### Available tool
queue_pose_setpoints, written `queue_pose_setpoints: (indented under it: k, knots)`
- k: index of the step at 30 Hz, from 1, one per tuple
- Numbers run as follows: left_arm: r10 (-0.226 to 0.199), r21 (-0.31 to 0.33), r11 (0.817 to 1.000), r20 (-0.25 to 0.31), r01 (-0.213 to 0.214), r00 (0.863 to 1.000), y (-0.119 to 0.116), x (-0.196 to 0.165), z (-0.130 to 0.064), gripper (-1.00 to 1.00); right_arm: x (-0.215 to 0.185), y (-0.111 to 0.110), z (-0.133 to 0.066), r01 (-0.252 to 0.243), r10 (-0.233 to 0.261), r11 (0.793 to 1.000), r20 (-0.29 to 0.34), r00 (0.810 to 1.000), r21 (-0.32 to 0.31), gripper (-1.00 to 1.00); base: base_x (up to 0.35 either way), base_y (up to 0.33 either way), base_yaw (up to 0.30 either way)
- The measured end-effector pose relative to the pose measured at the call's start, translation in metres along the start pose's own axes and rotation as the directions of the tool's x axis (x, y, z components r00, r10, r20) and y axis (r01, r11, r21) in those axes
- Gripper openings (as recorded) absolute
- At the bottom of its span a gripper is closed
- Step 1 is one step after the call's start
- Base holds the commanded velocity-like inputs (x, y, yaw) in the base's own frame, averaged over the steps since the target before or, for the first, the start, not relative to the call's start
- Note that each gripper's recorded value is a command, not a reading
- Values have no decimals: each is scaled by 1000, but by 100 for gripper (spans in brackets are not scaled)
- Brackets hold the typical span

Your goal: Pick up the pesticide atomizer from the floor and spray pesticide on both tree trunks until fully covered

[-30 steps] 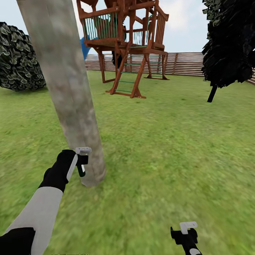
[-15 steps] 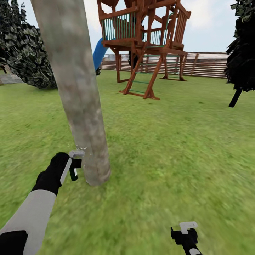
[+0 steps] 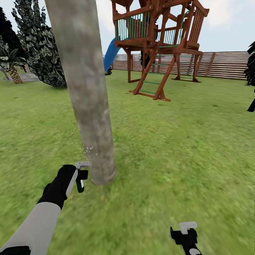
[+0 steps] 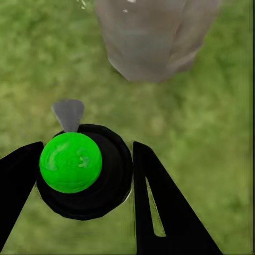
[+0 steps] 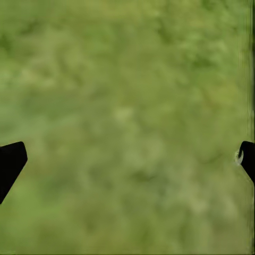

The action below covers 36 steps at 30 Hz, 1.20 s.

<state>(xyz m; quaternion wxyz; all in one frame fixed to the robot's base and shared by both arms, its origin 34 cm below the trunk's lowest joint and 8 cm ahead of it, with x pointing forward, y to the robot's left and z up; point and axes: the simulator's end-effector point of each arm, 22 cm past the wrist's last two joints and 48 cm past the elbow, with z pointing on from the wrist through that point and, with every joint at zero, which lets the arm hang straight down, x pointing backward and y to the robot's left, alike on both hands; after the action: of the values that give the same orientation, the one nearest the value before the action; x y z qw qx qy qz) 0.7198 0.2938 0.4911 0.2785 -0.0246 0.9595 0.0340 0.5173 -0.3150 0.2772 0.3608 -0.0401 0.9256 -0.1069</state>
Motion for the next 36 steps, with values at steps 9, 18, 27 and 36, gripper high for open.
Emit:
queue_pose_setpoints:
  k: [9, 18, 27, 36]
  knots:
    - [12, -18, 1000, -47, -12, 999, 7, 35, 9, -100, 0, -3, 0, 0, 0, 1000, 0, 1000, 4, 100, 132, -271, 0]
    - [9, -6, 1000, -49, -9, 999, 2, 36, 9, -100, 0, -3, 0, 0, 0, 1000, 0, 1000, 5, 100, 52, -276, 0]
    - [5, -8, 1000, -46, -5, 999, 4, 35, 8, -100, 0, -1, 0, 0, 0, 1000, -1, 1000, 3, 100, 0, -282, 154]
    - [-2, -9, 1000, -42, 1, 999, 7, 33, 8, -100, 0, -1, 0, 1, -1, 1000, 0, 1000, 3, 100, 37, -282, 277]
